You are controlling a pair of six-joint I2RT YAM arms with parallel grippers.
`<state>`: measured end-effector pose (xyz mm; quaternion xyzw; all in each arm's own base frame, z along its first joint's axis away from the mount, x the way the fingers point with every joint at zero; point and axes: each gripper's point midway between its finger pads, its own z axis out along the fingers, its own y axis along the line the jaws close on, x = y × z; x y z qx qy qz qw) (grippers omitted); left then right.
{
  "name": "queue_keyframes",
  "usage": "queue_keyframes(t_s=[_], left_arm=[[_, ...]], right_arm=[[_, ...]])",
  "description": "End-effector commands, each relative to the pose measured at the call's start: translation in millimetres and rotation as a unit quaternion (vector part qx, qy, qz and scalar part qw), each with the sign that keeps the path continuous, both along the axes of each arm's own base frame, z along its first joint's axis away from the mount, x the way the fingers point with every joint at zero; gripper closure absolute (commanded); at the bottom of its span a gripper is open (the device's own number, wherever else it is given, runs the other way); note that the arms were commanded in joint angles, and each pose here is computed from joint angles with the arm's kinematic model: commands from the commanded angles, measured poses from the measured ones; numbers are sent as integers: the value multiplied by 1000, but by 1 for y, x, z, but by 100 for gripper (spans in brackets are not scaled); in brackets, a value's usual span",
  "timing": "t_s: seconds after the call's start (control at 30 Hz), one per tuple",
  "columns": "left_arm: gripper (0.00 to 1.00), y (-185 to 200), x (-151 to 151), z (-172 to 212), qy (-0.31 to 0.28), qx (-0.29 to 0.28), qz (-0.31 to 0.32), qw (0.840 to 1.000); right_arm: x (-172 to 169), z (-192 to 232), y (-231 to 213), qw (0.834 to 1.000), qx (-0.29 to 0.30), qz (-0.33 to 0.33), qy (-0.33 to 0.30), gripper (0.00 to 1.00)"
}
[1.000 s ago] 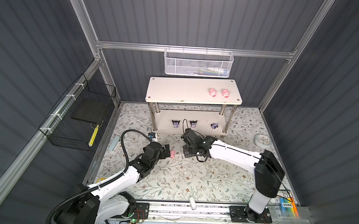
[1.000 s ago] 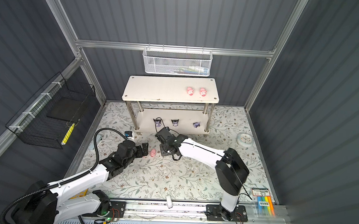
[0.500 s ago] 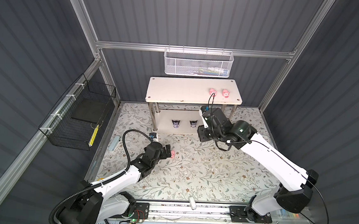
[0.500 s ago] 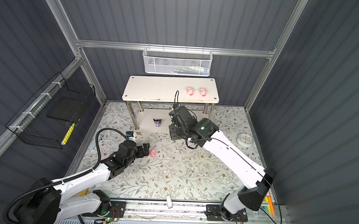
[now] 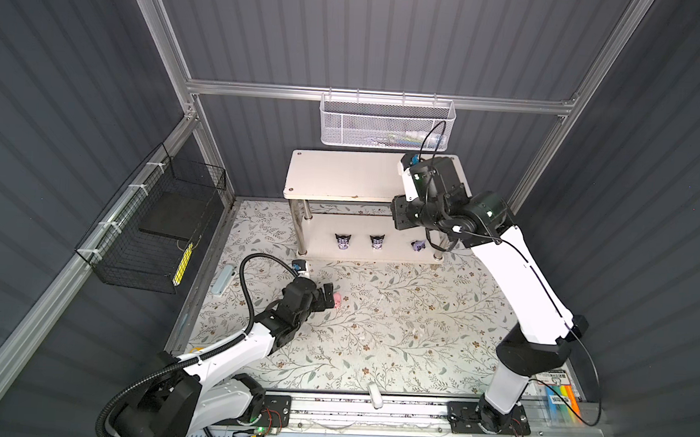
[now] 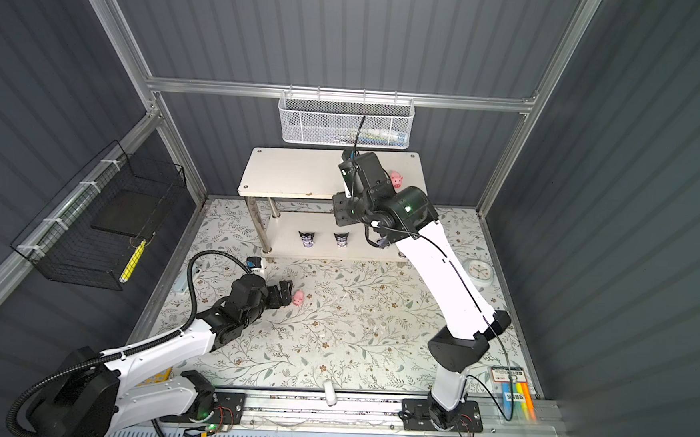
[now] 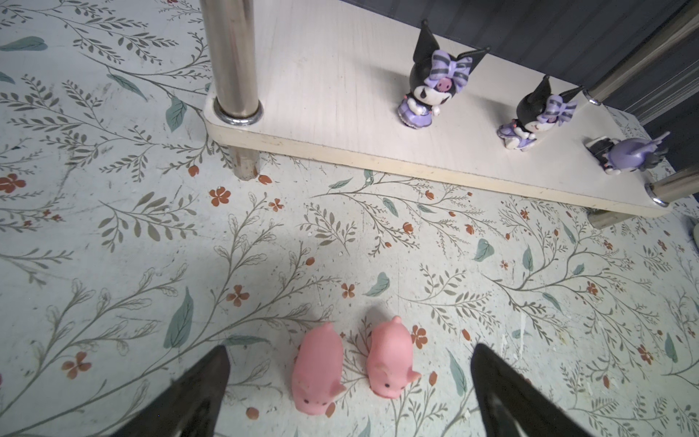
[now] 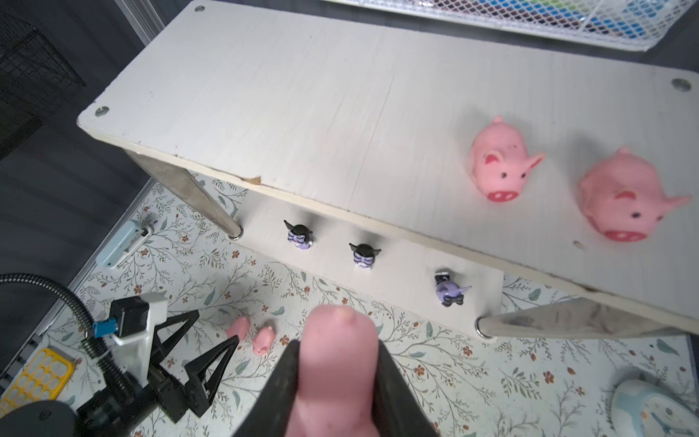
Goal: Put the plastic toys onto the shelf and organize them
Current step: 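Carry the pink pig up to the shelf top beside the other pigs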
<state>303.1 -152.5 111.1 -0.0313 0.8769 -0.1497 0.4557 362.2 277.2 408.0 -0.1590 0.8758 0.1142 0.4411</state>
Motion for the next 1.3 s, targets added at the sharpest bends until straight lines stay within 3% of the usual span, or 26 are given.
queue_keyframes(t_s=[0.0, 0.43, 1.27], left_arm=[[1, 2, -2, -5, 5, -5, 1, 1000], [1, -2, -2, -12, 12, -10, -6, 1000], [1, -2, -2, -20, 19, -7, -7, 1000]], right_arm=[[11, -2, 2, 1000, -9, 3, 1, 69], [66, -7, 3, 999, -10, -22, -34, 68], [108, -17, 14, 998, 31, -19, -47, 69]])
